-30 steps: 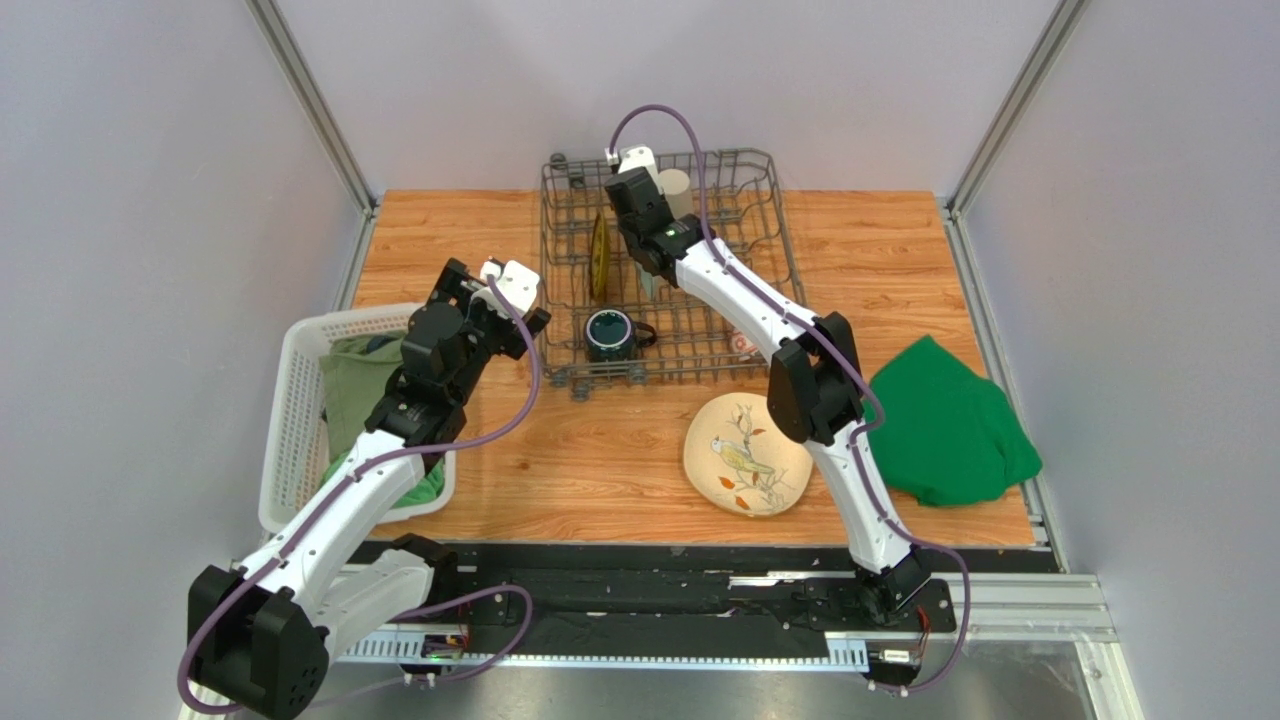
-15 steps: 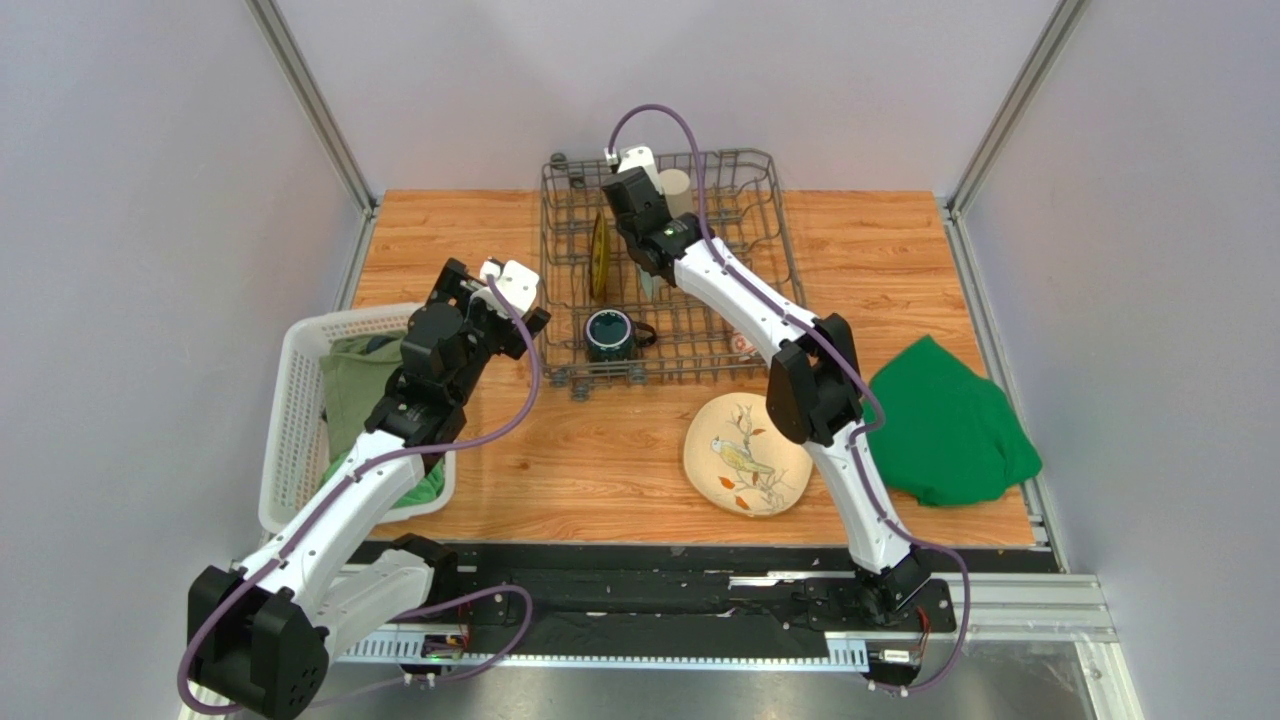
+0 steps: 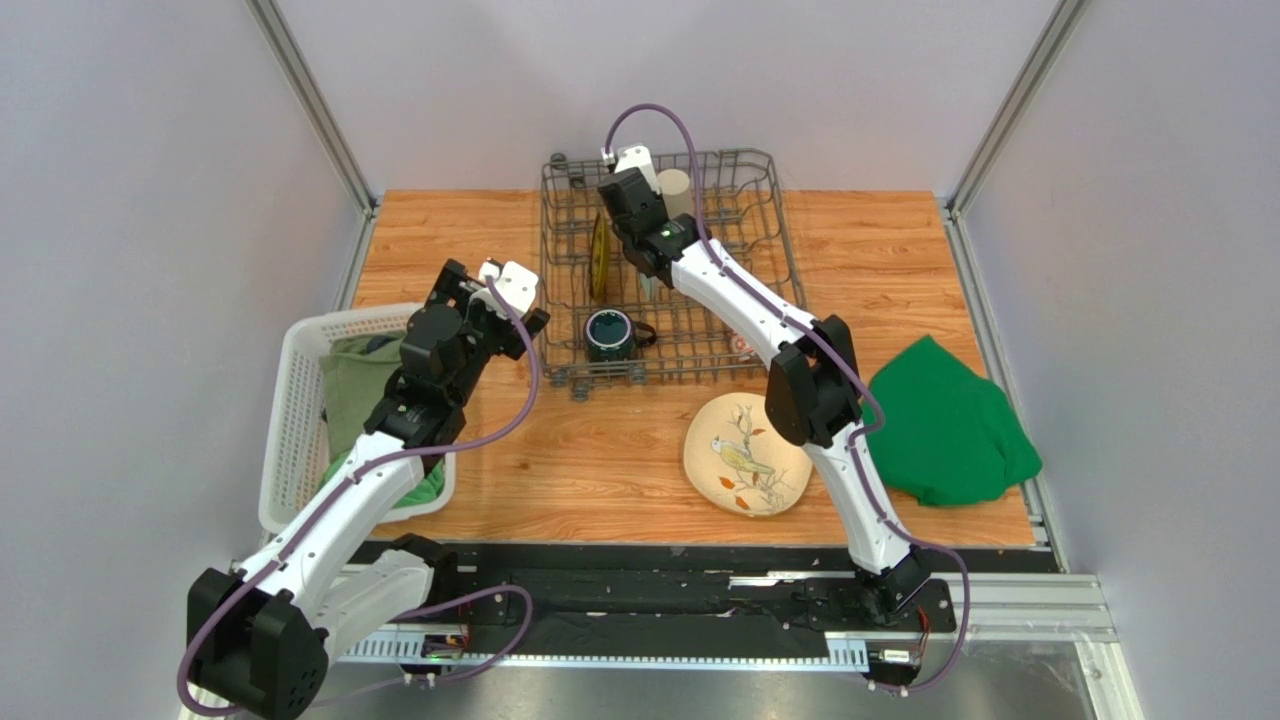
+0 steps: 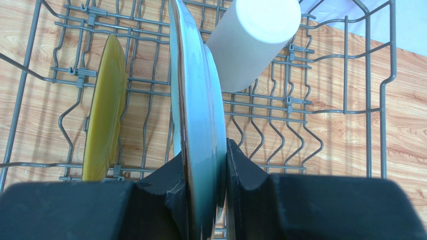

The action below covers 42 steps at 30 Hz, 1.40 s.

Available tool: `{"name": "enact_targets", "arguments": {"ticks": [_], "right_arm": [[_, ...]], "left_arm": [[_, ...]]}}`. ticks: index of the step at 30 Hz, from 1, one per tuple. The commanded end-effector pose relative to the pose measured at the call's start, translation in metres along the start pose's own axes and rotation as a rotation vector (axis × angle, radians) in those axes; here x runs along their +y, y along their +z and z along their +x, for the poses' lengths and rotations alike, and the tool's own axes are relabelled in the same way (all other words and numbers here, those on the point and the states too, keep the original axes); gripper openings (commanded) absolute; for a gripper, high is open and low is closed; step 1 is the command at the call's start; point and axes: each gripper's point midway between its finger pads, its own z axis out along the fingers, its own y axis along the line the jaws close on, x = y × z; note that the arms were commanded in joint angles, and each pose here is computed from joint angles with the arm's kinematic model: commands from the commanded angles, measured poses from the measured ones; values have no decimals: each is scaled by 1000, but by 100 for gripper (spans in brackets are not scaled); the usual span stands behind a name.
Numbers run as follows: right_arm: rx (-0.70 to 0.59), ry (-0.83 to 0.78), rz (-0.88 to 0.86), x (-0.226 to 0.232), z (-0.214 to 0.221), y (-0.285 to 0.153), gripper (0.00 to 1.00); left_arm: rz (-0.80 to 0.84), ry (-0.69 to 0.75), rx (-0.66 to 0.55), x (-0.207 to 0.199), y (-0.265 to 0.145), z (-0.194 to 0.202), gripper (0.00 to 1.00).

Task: Unload the mixed dishes from the dish rack
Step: Pick up the plate from the dish rack.

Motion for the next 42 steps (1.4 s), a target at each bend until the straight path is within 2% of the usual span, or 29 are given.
{"name": "enact_targets", "arguments": {"ticks": [1, 10, 17, 32, 42], "right_arm": [[-267, 202, -5, -21, -112, -69, 0], [-246, 264, 72, -24, -102, -71, 0], [-248, 281, 61, -25, -106, -79, 0], [-333, 289, 49, -41, -140, -129, 0], [-392, 307, -9, -78, -163, -181, 0]], "left_arm": [[-29, -31, -44, 8, -3, -12, 99], [-28, -31, -40, 6, -2, -10, 99], [-26, -31, -37, 5, -2, -8, 99], [-31, -31, -43, 8, -5, -11, 99], [-26, -36, -68, 9, -10, -18, 99]]}}
